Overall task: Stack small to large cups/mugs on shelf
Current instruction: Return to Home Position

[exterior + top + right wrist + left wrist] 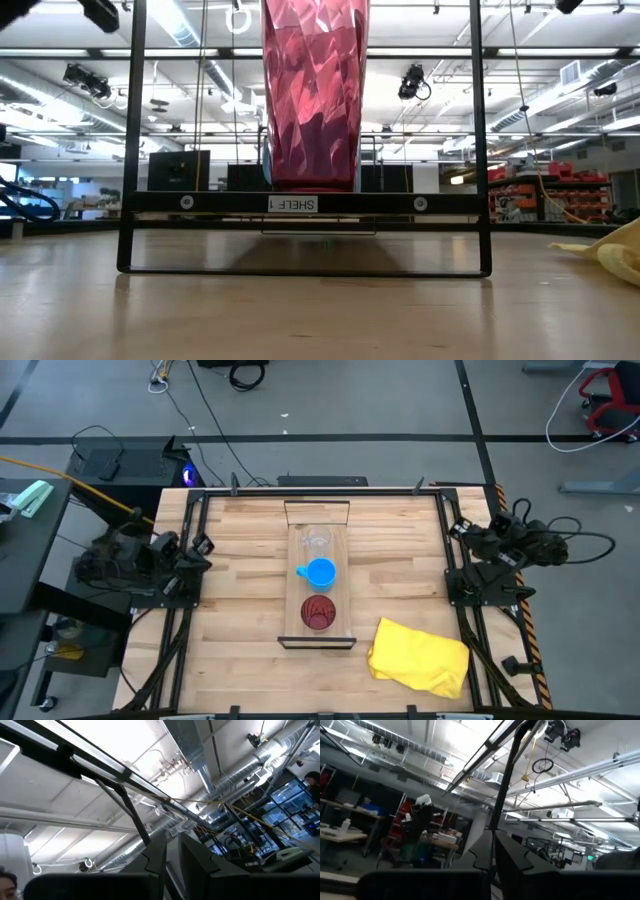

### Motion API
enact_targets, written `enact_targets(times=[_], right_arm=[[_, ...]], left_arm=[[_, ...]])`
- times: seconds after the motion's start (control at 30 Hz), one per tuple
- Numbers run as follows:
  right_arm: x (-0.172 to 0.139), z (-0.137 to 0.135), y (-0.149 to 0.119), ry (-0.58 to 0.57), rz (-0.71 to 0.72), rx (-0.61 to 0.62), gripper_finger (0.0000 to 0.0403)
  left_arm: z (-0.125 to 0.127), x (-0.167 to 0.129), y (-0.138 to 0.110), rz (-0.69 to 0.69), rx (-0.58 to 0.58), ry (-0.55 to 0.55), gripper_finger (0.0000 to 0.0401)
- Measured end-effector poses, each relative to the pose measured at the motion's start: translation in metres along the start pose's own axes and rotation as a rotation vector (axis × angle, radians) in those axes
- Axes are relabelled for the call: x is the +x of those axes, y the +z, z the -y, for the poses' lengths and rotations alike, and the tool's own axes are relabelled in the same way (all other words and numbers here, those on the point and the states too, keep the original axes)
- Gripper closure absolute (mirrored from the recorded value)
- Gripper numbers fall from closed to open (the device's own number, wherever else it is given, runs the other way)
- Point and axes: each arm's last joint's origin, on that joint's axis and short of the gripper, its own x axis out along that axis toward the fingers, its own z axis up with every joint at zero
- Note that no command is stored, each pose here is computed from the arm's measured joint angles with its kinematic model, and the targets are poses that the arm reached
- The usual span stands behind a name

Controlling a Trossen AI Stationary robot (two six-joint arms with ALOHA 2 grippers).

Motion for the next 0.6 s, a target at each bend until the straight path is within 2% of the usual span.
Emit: enact_targets(times=[0.23,0.4,0.6], right_arm=[[-0.003,0.011,-0.021,-0.014,-0.032,0.064,0.0347],[-0.007,0.021,-0.038,-0.013,-0.029,0.096,0.0347],[-0.02,0.035,-0.061,0.029,0.043,0.113,0.0347]], left_arm=[[-0.013,-0.006,-0.034,-0.005,-0.076,0.001,0.0366],[-0.017,-0.01,-0.046,-0.021,-0.098,0.008,0.0368],[-0.019,-0.011,-0.051,-0.043,-0.122,0.02,0.0377]])
